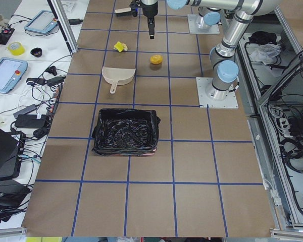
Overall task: Sweep and dump trash into bin
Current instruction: 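Grasp the dustpan handle with the left gripper while the right grasps the brush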
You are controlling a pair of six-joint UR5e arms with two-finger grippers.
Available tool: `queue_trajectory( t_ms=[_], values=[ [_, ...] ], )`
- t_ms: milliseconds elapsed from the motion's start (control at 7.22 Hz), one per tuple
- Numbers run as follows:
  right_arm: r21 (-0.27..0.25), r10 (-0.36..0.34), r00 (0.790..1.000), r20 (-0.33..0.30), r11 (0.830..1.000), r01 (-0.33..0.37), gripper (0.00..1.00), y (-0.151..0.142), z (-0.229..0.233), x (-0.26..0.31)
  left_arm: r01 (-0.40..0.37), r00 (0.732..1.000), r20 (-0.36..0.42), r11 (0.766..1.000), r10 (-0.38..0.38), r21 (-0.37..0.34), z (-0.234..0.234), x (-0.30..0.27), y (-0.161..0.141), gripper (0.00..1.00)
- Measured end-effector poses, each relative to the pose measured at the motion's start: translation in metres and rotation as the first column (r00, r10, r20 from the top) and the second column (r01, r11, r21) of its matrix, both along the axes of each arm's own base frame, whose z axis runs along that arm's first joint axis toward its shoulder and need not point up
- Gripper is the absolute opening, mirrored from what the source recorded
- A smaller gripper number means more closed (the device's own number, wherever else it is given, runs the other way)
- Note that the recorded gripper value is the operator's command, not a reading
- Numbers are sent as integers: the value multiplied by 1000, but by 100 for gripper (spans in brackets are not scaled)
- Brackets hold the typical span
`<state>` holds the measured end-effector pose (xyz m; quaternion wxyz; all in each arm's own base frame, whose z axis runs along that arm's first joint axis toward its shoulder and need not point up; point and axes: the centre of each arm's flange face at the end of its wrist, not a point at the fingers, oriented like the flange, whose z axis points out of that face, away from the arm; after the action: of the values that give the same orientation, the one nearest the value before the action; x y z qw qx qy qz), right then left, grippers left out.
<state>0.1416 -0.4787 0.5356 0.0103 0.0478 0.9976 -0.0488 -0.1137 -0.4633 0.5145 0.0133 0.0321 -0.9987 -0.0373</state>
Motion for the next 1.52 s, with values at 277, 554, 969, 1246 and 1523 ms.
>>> queue_trajectory(
  t_ms=[277, 554, 969, 1246, 1523],
  values=[
    [4, -2, 1000, -8, 1000, 2, 100, 1, 0, -1, -186, 983, 12, 982, 186, -20, 1, 2, -3, 100],
    [7, 8, 999, -39, 1000, -8, 100, -1, -2, -10, -544, 838, 25, 839, 545, -20, 0, 20, -8, 100],
    [122, 274, 955, -117, 958, -260, 100, -18, -41, -92, -732, 681, 34, 681, 732, -18, -12, 63, -22, 100],
    [194, 429, 900, -70, 891, -410, 100, -50, -99, -151, -857, 512, 63, 514, 857, -26, -27, 90, -36, 100],
    [215, 546, 837, -42, 823, -526, 100, -92, -172, -198, -931, 353, 97, 360, 931, -61, -50, 121, -57, 100]
  ],
)
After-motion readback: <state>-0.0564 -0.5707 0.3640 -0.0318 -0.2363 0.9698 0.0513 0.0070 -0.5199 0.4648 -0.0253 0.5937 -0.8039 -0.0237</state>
